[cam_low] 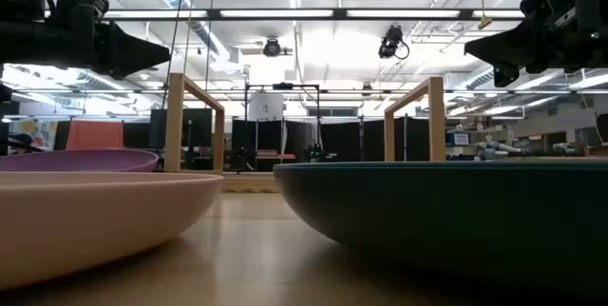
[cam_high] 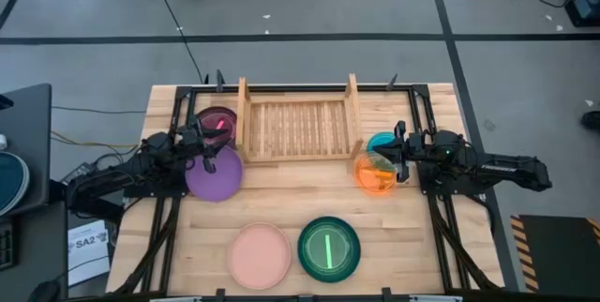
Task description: Place and stack plates onto a shelf
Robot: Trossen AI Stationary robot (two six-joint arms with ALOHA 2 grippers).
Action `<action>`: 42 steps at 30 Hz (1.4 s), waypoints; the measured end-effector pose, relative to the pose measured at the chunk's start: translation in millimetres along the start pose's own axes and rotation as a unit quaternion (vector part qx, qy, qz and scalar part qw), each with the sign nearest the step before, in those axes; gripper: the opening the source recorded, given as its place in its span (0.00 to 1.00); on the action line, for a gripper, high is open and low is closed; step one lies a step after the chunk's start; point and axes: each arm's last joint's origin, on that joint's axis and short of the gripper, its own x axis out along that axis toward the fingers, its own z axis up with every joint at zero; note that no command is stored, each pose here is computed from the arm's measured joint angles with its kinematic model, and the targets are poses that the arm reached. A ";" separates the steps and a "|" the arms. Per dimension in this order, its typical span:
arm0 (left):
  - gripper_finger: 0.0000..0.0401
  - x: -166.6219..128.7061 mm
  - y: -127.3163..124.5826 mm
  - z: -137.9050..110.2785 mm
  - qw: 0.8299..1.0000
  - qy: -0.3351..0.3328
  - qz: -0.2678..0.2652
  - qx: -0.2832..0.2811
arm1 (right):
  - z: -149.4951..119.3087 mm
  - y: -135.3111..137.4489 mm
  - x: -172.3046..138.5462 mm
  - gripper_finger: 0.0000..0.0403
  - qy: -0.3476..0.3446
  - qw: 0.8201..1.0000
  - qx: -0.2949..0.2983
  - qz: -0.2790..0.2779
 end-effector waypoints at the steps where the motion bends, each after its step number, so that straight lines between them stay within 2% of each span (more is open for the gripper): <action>1: 0.34 0.0 0.0 0.1 1.000 0.000 0.000 0.000 | 0.1 0.0 0.0 0.03 0.000 1.000 0.000 0.000; 34: 0.34 0.0 0.0 0.0 1.000 0.000 0.000 0.000 | 0.7 0.0 0.0 0.03 -0.004 1.000 0.000 0.000; 42: 0.34 0.0 0.0 0.6 1.000 -0.002 0.000 0.000 | 2.4 0.1 0.0 0.04 -0.013 0.999 0.042 0.001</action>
